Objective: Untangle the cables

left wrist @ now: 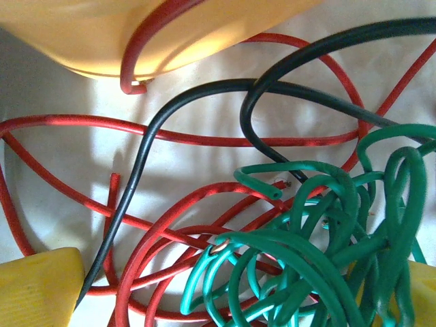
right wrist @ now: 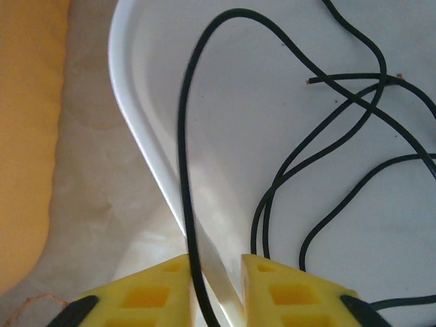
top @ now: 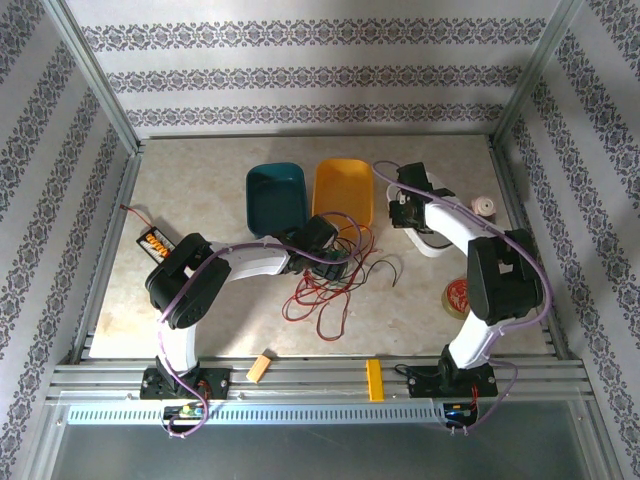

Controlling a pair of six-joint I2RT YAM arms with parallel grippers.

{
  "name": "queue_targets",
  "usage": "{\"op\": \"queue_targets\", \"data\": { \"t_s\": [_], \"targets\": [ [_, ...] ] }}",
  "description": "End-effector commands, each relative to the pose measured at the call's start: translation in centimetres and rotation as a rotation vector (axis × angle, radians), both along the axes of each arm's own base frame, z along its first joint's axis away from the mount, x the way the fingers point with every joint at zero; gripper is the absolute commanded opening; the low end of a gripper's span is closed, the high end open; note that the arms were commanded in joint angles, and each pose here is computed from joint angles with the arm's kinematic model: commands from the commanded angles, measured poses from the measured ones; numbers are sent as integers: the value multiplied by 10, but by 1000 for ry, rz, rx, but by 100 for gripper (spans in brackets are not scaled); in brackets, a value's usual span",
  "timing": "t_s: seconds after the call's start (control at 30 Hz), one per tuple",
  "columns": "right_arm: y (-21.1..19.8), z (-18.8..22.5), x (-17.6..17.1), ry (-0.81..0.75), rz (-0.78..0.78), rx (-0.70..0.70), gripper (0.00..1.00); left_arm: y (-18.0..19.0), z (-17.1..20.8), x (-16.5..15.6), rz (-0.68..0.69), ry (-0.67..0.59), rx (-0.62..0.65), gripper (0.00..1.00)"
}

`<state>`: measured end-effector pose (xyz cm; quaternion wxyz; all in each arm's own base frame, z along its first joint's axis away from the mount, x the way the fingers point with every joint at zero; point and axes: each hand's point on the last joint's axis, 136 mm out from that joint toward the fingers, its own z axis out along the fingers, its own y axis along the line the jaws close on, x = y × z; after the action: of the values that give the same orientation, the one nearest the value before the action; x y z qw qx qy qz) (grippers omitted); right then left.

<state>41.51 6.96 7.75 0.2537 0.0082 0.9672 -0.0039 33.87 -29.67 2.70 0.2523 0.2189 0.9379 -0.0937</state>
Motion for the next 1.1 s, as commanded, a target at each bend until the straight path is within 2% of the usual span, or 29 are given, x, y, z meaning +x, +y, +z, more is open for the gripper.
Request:
{"op": "queue_targets", "data": {
  "t_s": [0.0, 0.3, 0.43, 0.6, 0.77, 1.07],
  "targets": [
    [-9, 7, 10, -12, -35, -11, 13, 32, -33, -30, -4, 106, 161, 99],
    [-15, 14, 20, -31, -105, 190, 2, 30, -34, -29, -11, 113, 163, 99],
    [-17, 17, 26, -36, -122, 212, 2, 30, -34, -29, -11, 112, 166, 99],
    [-16, 22, 29, -49, -148, 302, 8, 30, -33, -30, -10, 109, 170, 99],
    [-10, 19, 32, -47, -142, 338, 3, 28, -33, -30, -17, 110, 166, 99],
    [3, 15, 66, -52, -132, 341, 3, 30, -32, -30, -11, 104, 169, 99]
  ]
}}
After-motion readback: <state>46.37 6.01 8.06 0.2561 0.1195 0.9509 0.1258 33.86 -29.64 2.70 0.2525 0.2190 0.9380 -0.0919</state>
